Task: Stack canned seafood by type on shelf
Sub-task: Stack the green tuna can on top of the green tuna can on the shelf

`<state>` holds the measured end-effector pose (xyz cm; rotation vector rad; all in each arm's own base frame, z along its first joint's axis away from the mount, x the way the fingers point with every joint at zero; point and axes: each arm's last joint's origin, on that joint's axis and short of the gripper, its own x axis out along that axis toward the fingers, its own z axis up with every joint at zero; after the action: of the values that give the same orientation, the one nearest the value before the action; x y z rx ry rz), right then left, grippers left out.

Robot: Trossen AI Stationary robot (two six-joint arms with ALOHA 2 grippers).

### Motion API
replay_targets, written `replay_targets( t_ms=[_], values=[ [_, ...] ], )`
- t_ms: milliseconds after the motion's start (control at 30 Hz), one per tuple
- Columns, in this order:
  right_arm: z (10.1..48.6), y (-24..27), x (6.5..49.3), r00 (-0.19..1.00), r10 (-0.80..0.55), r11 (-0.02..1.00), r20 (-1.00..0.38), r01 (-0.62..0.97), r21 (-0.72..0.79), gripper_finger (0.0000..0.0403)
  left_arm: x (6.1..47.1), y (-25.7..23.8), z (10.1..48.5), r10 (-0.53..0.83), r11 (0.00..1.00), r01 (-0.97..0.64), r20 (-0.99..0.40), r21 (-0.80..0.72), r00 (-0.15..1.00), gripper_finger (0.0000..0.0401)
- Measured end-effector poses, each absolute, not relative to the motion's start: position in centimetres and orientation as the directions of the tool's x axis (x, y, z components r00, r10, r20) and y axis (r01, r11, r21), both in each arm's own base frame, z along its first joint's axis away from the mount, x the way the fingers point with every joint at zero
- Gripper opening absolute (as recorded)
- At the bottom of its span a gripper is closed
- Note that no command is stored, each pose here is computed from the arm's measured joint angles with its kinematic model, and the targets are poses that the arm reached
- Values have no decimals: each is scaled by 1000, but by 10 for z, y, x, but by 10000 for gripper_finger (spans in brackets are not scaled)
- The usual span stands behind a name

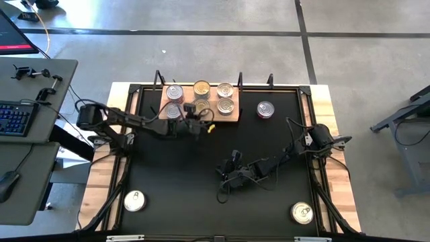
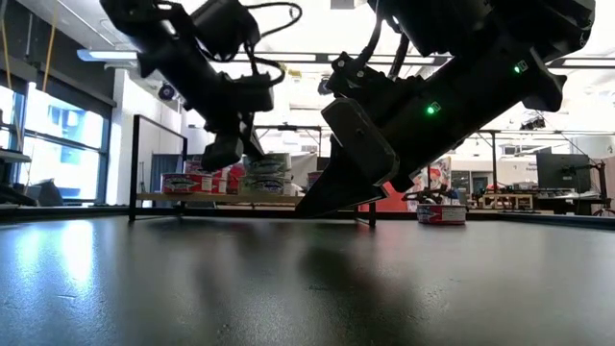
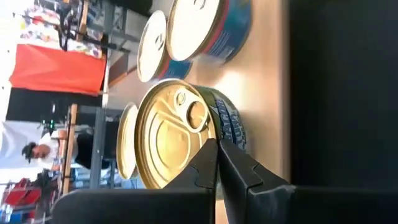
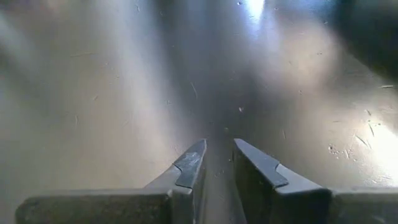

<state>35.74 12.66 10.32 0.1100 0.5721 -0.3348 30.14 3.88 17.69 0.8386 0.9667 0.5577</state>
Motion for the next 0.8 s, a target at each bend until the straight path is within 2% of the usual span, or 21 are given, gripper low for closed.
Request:
replay_targets(
  t_ms=[333,567,800],
  values=[
    [103,127,357,788,-280,940,-548,341,9,70,298,56,176,758,570,-69,-491,819,429,0],
    [103,127,357,788,-280,940,-548,341,9,70,298,57,178,791,524,-60,-459,850,405,1],
    [103,127,357,788,-280,940,-548,341,9,70,301,57,181,787,526,-98,-439,845,434,1]
  ],
)
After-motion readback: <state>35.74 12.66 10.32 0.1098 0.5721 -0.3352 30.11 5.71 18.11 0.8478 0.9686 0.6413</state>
